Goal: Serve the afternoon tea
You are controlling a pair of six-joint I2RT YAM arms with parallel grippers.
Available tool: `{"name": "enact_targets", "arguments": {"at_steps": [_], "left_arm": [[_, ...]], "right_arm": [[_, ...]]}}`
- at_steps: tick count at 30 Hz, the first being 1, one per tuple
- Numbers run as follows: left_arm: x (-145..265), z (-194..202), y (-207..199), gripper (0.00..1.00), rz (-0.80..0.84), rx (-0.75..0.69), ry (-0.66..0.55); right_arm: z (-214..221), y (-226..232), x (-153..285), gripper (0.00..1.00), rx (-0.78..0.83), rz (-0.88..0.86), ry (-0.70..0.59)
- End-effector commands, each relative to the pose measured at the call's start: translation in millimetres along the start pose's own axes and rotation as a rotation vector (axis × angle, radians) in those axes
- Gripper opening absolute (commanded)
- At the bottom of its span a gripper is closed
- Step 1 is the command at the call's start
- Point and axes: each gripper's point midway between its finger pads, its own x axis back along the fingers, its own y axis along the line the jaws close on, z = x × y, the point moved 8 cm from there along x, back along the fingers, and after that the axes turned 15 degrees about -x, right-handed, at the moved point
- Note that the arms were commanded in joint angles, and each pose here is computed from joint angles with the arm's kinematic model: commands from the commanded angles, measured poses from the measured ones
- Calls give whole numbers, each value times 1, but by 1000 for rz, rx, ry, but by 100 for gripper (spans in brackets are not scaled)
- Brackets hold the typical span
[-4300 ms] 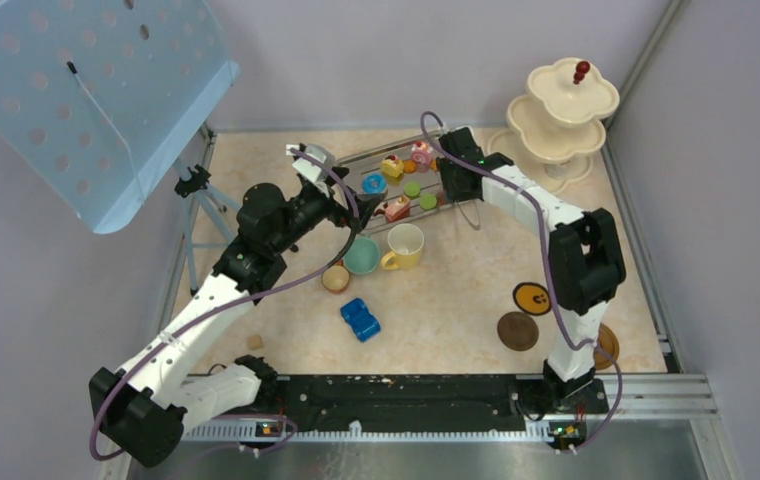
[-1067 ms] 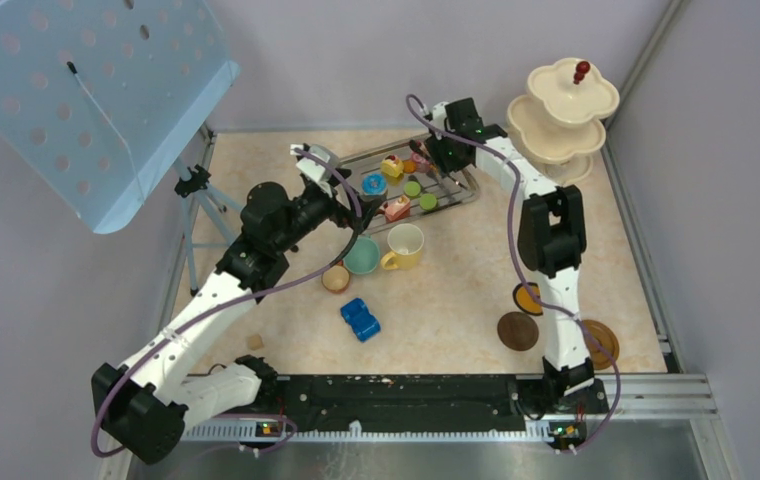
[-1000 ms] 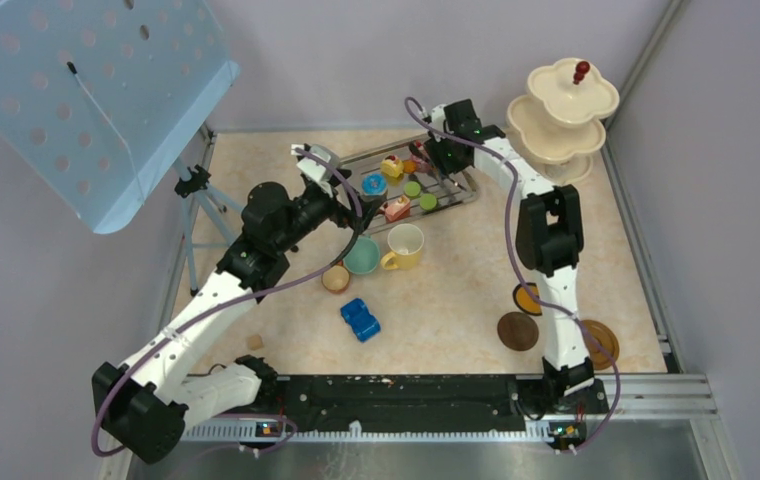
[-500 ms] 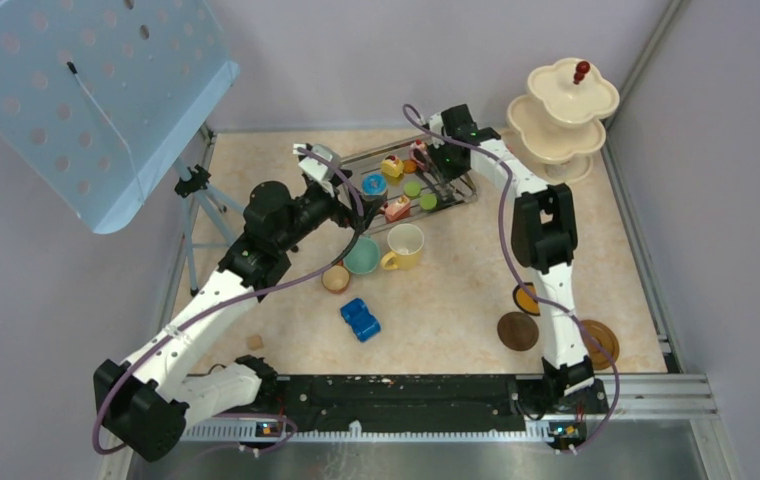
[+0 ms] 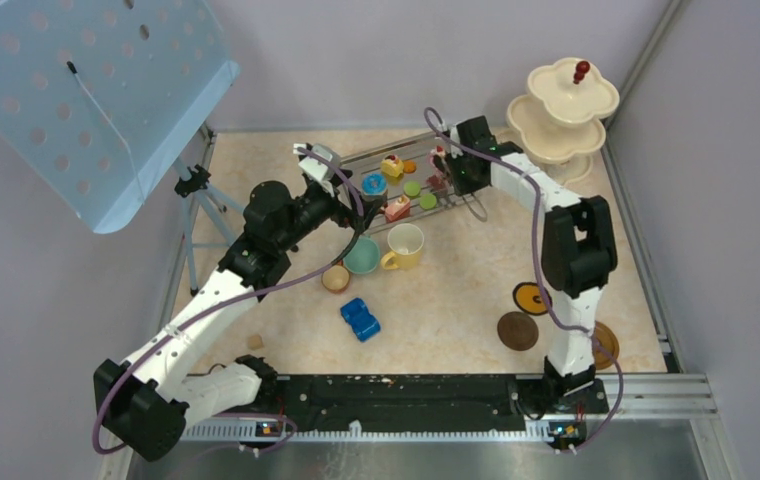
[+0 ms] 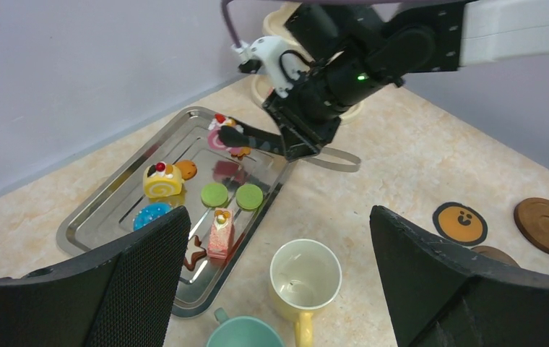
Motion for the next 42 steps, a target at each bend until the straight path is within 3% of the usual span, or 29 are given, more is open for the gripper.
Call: {"name": "enact_targets", "arguments": {"at_steps": [1, 8, 15, 32, 42], "left_arm": [[1, -8, -1, 99, 7, 2, -45], [5, -13, -2, 99, 11, 1, -65], [3, -11, -3, 99, 14, 7, -62], [-1, -6, -3, 99, 18, 14, -45], [-2, -4, -3, 99, 20, 16, -38]], "right_arm": [[-12, -4, 68, 20, -127, 54, -210], [43, -55, 76, 20, -256, 216, -202], [70, -89, 69, 20, -390, 346, -193], [70, -106, 84, 21, -444, 388, -254], [60, -130, 56, 21, -474, 448, -224]]}}
